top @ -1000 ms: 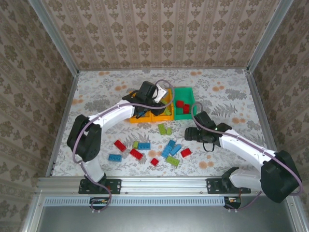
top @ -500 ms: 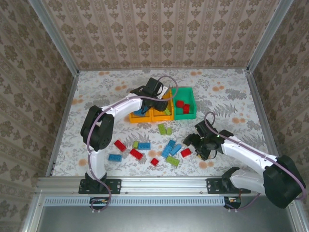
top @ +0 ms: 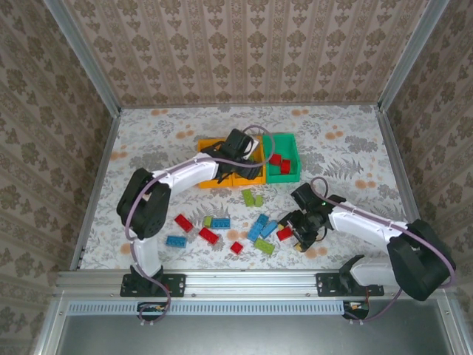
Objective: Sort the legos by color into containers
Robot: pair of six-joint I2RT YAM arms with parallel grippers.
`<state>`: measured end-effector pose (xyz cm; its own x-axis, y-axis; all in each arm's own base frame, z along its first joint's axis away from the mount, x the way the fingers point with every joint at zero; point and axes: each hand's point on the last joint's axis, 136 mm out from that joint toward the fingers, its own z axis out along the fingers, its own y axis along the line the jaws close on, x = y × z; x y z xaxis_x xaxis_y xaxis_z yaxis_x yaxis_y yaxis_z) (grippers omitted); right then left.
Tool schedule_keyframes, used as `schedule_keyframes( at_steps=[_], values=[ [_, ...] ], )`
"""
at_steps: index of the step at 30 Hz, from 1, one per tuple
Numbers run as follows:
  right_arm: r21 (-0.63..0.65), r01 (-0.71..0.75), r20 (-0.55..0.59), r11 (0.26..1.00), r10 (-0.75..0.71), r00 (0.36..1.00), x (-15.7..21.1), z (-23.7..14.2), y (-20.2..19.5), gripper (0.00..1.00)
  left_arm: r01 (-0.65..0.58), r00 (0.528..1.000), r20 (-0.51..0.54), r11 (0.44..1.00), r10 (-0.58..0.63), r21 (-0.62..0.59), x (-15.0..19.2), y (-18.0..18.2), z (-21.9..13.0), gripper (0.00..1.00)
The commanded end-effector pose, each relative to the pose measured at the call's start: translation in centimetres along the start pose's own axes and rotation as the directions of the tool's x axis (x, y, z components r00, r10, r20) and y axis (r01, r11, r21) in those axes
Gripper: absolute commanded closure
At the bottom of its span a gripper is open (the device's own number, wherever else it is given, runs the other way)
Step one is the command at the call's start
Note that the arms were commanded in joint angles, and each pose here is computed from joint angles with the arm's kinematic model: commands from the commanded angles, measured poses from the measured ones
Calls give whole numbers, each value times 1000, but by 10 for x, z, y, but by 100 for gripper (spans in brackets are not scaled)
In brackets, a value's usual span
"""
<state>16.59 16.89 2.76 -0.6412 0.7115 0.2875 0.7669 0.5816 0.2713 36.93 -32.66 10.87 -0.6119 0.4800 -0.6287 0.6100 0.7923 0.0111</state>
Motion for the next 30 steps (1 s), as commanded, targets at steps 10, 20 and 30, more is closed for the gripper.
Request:
schedule_keyframes(
  at_steps=[10, 20, 30],
  values=[
    [64, -45, 10, 997, 44, 999, -6, 11, 0, 40, 14, 997, 80, 999, -11, -39, 18, 2, -48, 21],
    [134, -15, 82, 991, 4, 997, -35, 17, -13, 71, -22, 996, 82, 998, 26, -51, 44, -8, -69, 21],
    [86, 389, 402, 917, -389, 829, -88, -70, 82, 79, -104, 992, 68, 995, 104, -4, 83, -33, -93, 21]
  ],
)
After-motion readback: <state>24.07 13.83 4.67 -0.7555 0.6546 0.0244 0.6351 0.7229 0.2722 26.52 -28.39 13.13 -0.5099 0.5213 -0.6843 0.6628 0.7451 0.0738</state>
